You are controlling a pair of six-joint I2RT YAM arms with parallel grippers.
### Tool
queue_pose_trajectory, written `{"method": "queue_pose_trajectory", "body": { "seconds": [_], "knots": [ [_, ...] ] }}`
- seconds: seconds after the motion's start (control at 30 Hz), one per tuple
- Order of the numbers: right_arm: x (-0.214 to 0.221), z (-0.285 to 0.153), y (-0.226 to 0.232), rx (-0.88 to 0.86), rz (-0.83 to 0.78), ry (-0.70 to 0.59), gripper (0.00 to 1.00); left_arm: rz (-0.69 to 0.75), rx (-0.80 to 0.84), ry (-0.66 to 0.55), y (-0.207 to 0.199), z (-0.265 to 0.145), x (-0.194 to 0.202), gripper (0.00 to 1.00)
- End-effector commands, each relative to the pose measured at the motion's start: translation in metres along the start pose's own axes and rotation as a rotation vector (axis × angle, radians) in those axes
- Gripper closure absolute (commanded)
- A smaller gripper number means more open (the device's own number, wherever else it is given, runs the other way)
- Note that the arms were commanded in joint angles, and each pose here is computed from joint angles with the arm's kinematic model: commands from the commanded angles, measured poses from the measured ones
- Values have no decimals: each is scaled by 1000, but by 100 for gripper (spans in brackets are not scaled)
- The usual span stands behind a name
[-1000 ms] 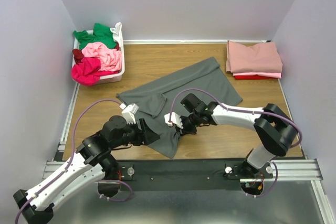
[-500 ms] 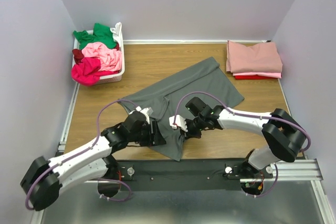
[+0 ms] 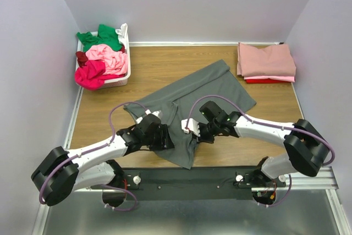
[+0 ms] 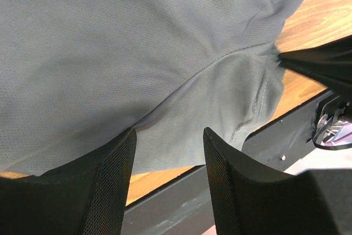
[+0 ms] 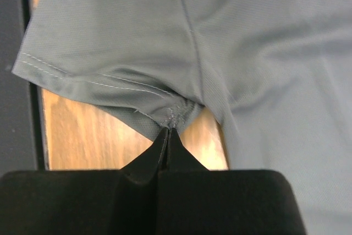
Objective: Fold and stack the t-shirts
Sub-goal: Fold the tshirt
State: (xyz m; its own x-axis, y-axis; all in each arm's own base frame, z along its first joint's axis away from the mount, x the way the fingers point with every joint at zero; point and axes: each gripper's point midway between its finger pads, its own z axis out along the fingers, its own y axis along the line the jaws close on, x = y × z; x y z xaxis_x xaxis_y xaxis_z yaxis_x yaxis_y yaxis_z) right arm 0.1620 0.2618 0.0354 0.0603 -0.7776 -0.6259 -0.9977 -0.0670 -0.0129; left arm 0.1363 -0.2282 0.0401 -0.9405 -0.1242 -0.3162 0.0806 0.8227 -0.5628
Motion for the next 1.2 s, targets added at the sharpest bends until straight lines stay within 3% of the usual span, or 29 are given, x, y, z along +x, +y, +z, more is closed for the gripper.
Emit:
{"method": "queue_pose_trajectory", "body": {
  "seconds": [0.0,0.23,0.5,0.67,0.9,1.03,1.1,1.17],
  "knots": [
    [8,-8,-10,66,17,9,100,-23,-20,25,12,4,12,40],
    [22,-20,-22,132,76,24,99,-36,-19,43,16,2,20,40],
    [40,-28,-33,194,146,61,90,-32,-21,45,16,3,19,40],
    [39,-34,-29,203,152,36,68,-8,13,46,5,3,15,39],
    [11,-45,-8,109,75,-92,66,77,106,22,-30,-7,-5,34],
    [-4,-60,-19,133,79,-124,64,200,238,-82,-76,-37,-32,31],
    [-4,-77,-36,190,106,-139,57,269,292,-91,-93,-49,-29,30],
    [1,-99,-53,260,154,-174,39,323,311,-70,-103,-50,-20,30]
  ]
}}
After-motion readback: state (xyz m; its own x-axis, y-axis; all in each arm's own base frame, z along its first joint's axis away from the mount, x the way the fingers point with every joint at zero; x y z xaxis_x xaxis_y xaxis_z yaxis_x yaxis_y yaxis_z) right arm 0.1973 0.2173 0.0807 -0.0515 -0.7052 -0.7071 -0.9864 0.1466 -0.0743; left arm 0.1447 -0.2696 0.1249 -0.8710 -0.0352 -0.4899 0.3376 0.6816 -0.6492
